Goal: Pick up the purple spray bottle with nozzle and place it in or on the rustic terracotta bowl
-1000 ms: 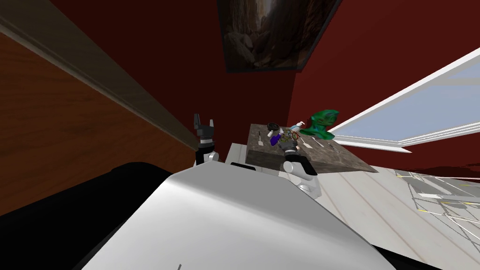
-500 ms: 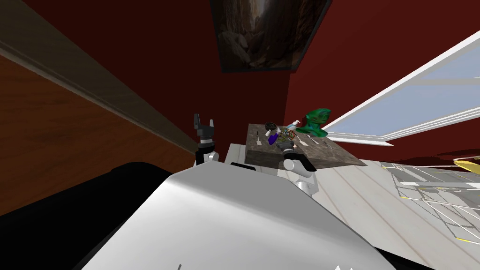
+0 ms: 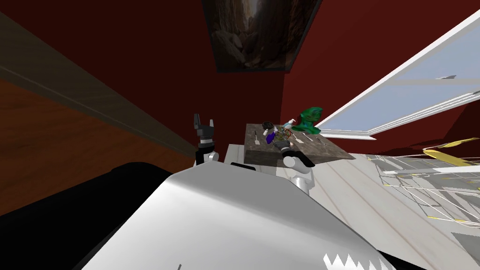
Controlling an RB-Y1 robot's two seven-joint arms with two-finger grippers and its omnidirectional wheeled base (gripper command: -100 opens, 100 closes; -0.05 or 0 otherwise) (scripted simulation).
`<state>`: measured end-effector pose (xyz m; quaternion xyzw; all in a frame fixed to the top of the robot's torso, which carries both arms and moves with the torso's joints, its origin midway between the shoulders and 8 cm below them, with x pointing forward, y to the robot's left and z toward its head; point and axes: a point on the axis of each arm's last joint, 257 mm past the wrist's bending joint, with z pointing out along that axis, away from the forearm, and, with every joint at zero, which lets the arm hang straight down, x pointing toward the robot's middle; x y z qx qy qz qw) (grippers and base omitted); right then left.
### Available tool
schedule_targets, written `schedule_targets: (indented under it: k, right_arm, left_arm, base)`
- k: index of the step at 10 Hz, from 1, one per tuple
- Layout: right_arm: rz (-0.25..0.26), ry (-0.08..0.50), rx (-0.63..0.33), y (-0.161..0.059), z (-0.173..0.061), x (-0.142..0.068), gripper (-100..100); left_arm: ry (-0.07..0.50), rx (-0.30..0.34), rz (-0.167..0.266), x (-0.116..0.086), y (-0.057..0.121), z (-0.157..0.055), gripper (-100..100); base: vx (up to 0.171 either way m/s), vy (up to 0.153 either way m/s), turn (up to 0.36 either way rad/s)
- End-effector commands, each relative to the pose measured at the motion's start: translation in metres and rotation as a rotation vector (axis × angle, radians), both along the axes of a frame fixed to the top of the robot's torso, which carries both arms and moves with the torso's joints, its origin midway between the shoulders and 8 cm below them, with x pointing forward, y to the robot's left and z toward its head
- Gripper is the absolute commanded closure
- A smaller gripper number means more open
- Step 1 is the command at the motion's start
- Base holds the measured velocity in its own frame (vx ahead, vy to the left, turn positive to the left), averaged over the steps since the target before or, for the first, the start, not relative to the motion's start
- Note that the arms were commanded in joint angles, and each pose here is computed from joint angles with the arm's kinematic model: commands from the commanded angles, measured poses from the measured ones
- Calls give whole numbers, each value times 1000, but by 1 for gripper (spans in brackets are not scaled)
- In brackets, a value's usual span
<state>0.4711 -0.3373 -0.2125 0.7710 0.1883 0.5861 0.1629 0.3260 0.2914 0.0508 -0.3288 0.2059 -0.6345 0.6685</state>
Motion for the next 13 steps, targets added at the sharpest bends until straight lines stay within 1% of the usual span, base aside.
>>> schedule_targets:
  k: [1, 6, 10, 11, 12, 13]
  right_arm:
    - [19, 31, 79, 11, -8, 7, -100]
    - [81, 98, 277, 47, -15, 21, -100]
    - [118, 129, 403, 74, -16, 27, -100]
    - [129, 135, 452, 87, -16, 29, -100]
    - [122, 130, 424, 82, -17, 29, -100]
    - [123, 132, 429, 83, -17, 29, 0]
  left_arm:
    - [0, 0, 0, 0, 0, 0, 0]
    - [0, 0, 0, 0, 0, 0, 0]
    - [0, 0, 0, 0, 0, 0, 0]
    - [0, 0, 0, 0, 0, 0, 0]
    - [0, 0, 0, 0, 0, 0, 0]
    - [0, 0, 0, 0, 0, 0, 0]
  base:
    - [23, 7, -130]
    - [35, 7, -122]
    - [37, -6, -79]
    - [39, -10, -84]
    - [17, -1, -11]
    - [0, 0, 0]
